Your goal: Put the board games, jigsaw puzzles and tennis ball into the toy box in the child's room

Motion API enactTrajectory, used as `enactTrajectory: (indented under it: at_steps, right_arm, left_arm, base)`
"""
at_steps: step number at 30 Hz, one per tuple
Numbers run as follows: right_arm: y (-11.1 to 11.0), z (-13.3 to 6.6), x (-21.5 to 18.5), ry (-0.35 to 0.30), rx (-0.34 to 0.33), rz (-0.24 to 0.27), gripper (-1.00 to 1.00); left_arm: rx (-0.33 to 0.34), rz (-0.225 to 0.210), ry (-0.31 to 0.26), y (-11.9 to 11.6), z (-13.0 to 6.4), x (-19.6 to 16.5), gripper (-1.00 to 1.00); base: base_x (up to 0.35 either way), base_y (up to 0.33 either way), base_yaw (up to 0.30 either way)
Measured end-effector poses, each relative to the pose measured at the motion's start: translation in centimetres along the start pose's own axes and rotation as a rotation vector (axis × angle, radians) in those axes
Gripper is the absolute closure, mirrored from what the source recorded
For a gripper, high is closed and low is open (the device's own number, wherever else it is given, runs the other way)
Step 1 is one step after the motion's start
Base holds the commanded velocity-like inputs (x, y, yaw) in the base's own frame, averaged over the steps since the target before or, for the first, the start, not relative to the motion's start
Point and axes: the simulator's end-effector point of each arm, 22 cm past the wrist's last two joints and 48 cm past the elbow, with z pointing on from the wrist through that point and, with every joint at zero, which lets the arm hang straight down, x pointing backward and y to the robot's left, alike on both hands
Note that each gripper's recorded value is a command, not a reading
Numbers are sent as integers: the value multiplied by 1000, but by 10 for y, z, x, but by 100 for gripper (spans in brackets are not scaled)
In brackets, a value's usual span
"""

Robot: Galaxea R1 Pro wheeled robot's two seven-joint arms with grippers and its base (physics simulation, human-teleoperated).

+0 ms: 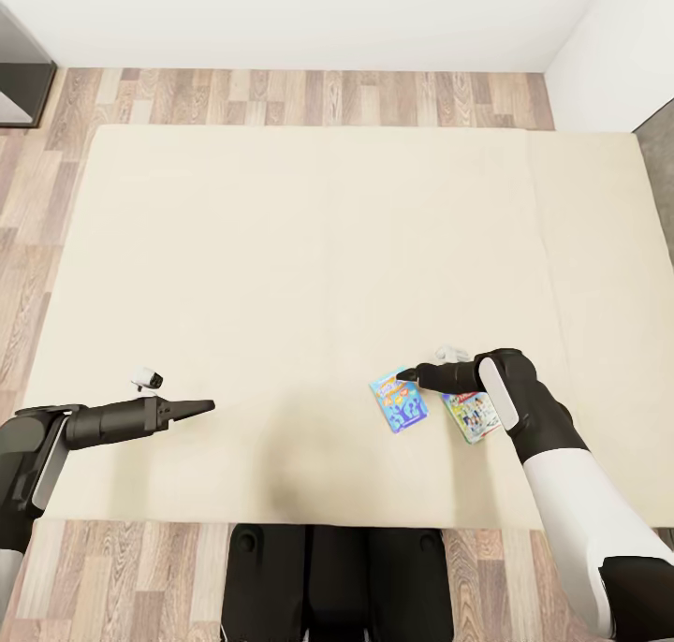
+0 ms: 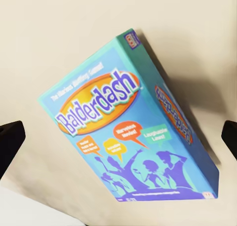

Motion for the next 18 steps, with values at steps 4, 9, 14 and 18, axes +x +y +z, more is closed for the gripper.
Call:
enactTrajectory:
  at_steps: [4,9,14,18]
  right_arm:
    - [-1,2,1,3,-1,3,-100]
    - [-2,3,2,4,-1,4,-100]
    - [-1,3,1,3,1,1,-100]
    - [-1,4,1,3,4,-2,-100]
  left_arm:
    - [-1,-4,2,2,1,1,-100]
    - [-1,-7,3,3,1,2,-100]
    - [-2,-7,2,4,1,2,-100]
    - [-2,-7,-2,4,0,1,-100]
  base:
    - [0,0,0]
    - [0,0,0]
    - [0,0,0]
    - [0,0,0]
